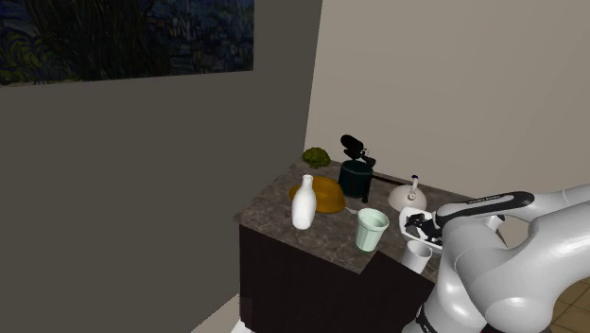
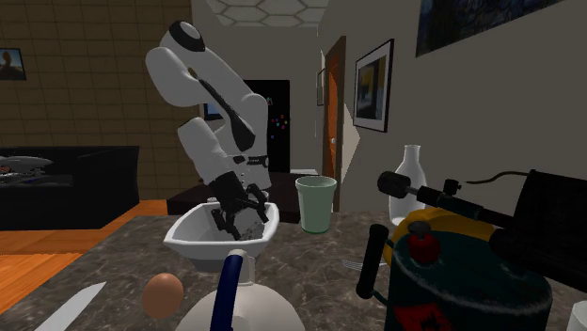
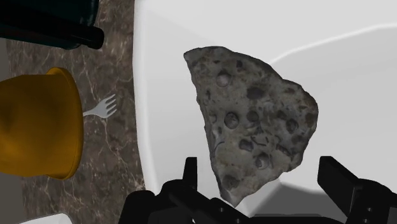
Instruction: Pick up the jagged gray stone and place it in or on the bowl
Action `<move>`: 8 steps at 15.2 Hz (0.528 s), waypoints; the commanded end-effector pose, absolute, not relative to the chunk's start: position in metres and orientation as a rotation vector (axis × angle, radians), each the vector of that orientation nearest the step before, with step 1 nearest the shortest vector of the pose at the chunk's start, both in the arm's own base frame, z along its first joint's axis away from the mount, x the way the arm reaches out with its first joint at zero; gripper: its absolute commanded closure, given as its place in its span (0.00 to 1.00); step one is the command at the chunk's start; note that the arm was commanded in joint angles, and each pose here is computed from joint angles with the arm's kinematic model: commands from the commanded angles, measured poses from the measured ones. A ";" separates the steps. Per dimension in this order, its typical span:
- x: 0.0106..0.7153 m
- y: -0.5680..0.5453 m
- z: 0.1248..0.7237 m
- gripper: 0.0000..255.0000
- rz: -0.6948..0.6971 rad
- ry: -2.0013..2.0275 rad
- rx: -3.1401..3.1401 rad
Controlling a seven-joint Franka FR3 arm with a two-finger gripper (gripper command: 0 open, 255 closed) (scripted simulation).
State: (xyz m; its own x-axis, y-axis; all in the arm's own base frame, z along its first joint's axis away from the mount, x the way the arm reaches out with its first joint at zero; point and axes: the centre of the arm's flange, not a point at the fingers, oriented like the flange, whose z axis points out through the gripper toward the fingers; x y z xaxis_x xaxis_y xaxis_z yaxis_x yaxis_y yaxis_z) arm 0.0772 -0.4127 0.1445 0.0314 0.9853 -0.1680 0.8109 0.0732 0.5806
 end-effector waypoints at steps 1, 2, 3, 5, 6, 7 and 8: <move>0.077 -0.413 0.145 0.00 0.422 1.820 1.778; 0.077 -0.413 0.145 1.00 0.422 1.820 1.778; 0.077 -0.413 0.145 1.00 0.422 1.820 1.778; 0.077 -0.413 0.145 1.00 0.422 1.820 1.778; 0.077 -0.413 0.144 1.00 0.422 1.820 1.778; 0.077 -0.413 0.145 1.00 0.422 1.820 1.778; 0.077 -0.413 0.145 1.00 0.422 1.820 1.778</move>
State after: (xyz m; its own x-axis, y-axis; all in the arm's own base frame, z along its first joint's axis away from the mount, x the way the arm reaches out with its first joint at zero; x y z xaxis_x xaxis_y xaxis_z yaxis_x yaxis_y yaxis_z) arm 0.0770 -0.4129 0.1445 0.0320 0.9853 -0.1680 0.8111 0.0726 0.5804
